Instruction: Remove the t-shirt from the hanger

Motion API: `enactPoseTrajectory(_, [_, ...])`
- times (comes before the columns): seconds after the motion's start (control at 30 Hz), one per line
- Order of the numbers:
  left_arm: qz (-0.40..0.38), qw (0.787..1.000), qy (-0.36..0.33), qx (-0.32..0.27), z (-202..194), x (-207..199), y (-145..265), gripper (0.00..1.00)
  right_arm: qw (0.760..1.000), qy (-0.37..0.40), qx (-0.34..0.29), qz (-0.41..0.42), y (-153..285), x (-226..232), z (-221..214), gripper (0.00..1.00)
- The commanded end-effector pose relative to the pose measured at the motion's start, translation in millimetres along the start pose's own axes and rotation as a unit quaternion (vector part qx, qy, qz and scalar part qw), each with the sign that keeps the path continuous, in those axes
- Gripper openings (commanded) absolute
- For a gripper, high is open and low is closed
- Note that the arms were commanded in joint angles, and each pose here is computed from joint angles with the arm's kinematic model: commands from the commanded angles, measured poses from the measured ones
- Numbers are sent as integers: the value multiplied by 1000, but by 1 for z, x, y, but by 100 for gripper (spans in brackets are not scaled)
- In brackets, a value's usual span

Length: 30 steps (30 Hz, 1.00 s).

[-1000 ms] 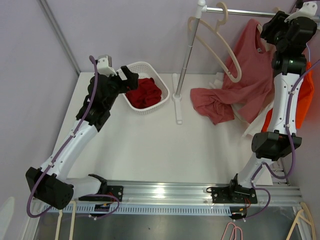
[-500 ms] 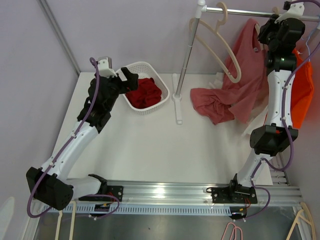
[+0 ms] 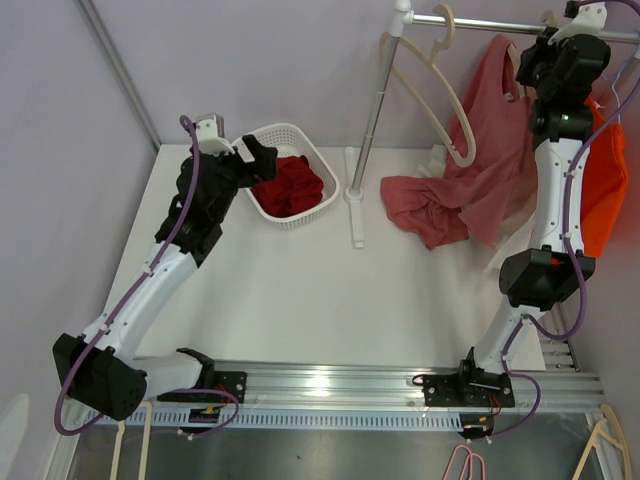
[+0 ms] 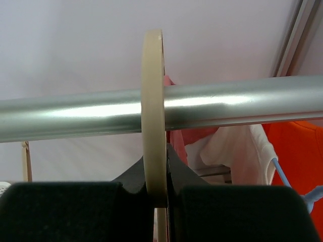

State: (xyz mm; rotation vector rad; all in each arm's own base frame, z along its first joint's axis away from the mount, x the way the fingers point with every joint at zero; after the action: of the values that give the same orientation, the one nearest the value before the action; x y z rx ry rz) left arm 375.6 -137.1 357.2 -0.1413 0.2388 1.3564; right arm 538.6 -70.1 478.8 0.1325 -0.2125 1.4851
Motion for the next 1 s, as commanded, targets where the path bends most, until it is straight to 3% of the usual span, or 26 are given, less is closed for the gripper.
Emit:
enactPoseTrajectory(0.0, [-22,999,-5,-28,15,-9,7,99,996,10,-81,35,30,24,66,2])
enactPoseTrajectory(0.37, [-28,998,-16,-48,27,-19,18,100,993,4,-107,52,88,42,103,0])
enactPoseTrajectory(0.7, [-78,994,-18,-77,45,-50,50,99,996,-65,-54,14,132,36,67,0])
enactPoseTrajectory(0.83, [-75,988,-69,-112,50,-73,73,100,983,-128,-34,-129,160,7,39,0])
enactPoseTrajectory(0.97, [-149,972,-89,-158,56,-103,106,99,966,-148,-40,-209,199,8,22,0])
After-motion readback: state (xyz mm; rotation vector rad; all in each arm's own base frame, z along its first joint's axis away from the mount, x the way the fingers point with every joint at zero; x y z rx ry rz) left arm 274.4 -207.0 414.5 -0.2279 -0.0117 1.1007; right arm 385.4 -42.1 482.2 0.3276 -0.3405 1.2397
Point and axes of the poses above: each gripper's point midway between its finger pads, its own y axis back along the fingers, its own x axis along the line the jaws close on, z = x × y, the point moved 2 cm from there along y, back along the fingers, and after that the axes turned 6 degrees about -y, right-handed, at the moved point
